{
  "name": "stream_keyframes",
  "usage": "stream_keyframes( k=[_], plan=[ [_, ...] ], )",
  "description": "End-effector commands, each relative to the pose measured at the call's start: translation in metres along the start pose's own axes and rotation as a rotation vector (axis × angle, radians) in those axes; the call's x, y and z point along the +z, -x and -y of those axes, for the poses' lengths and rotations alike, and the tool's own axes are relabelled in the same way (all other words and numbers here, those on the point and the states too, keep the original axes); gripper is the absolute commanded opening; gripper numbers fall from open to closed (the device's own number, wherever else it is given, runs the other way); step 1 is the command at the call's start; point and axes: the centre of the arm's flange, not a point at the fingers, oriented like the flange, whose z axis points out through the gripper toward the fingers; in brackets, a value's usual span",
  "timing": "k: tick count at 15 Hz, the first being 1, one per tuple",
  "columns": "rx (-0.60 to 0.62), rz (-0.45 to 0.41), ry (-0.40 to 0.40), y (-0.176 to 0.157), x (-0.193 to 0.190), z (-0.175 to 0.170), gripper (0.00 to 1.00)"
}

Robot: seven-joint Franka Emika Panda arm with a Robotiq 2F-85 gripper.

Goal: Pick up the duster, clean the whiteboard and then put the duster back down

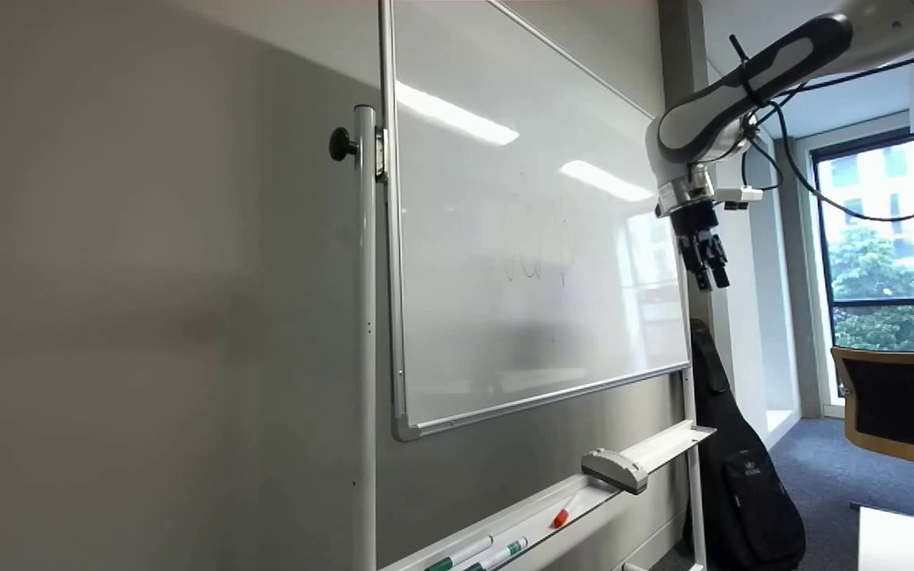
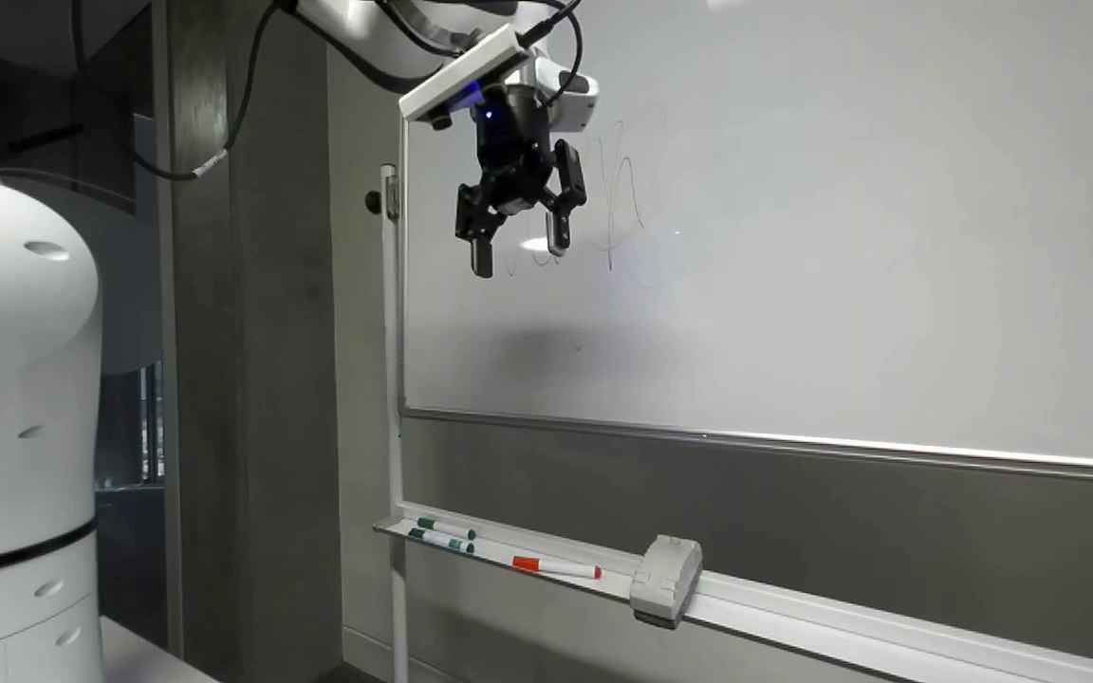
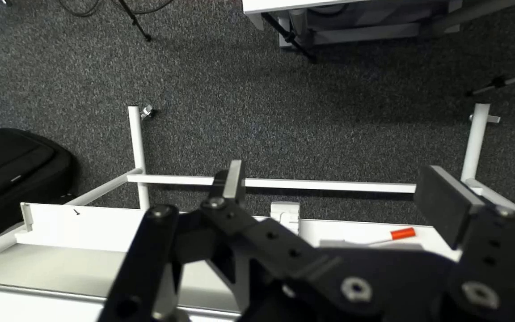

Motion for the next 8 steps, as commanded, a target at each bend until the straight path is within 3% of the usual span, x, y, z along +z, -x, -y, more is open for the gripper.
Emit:
stream_keyframes(
  k=[1,8],
  plan=[
    [-0.041,-0.015,0.001,-0.017,0.046,0.001,1.00],
    [-0.165,-0.103,-0.002,-0.061,0.151,0.007,1.00]
  ],
)
